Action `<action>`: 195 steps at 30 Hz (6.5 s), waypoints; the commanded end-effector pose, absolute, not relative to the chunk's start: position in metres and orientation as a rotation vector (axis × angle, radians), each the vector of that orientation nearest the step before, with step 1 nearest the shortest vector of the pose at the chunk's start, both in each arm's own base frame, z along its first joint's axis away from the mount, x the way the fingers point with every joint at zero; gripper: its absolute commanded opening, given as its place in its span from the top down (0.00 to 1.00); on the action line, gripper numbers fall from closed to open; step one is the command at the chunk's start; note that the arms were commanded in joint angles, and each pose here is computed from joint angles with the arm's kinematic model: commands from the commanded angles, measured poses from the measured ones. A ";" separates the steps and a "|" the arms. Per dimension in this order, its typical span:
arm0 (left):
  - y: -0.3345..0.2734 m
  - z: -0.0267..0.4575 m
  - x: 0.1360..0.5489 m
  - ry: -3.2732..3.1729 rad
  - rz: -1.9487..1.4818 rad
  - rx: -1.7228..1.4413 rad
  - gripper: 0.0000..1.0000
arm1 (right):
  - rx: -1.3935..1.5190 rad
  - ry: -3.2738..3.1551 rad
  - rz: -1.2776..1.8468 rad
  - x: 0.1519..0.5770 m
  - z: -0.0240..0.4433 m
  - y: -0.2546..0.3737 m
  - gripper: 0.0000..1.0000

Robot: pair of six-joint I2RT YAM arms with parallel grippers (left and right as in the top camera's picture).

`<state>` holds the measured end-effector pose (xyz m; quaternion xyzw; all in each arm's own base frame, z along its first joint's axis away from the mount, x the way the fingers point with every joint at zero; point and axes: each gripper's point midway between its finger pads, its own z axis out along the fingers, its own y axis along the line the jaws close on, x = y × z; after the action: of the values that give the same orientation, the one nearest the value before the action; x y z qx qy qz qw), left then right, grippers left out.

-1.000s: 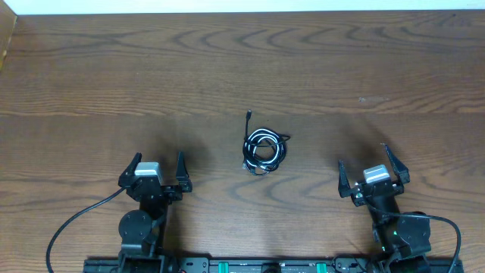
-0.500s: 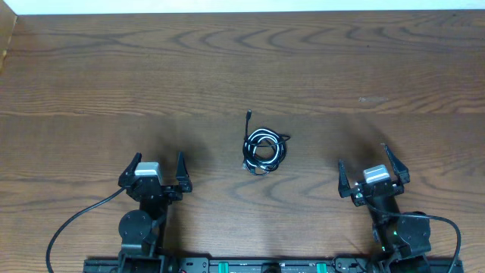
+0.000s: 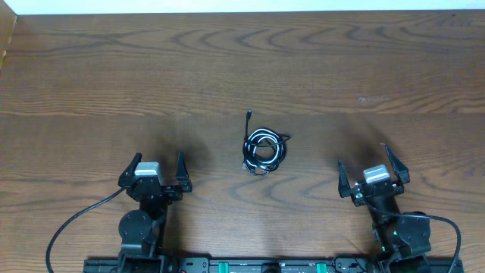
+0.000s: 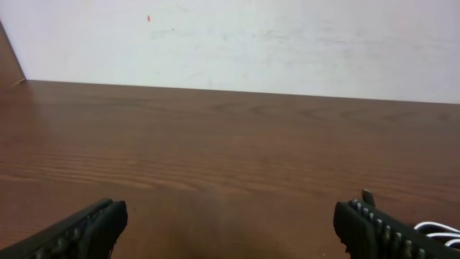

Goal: Untangle cables

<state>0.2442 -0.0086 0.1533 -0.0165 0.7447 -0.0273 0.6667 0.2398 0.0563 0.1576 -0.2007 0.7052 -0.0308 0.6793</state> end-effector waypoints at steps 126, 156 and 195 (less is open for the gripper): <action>-0.094 0.258 0.223 2.924 -0.732 -0.188 0.02 | -0.454 1.582 -0.076 0.240 0.156 0.056 0.01; -0.123 0.089 0.195 3.391 -0.593 -0.390 0.63 | -0.454 1.582 -0.076 0.240 0.156 0.056 0.01; -0.185 0.070 0.270 2.862 -0.274 -0.652 0.53 | -0.454 1.582 -0.076 0.240 0.156 0.056 0.01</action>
<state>0.2687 -0.1866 0.0732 -0.2086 0.9687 -0.1055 0.0840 0.2398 0.0564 0.1574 -0.2008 0.7049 -0.0307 0.6796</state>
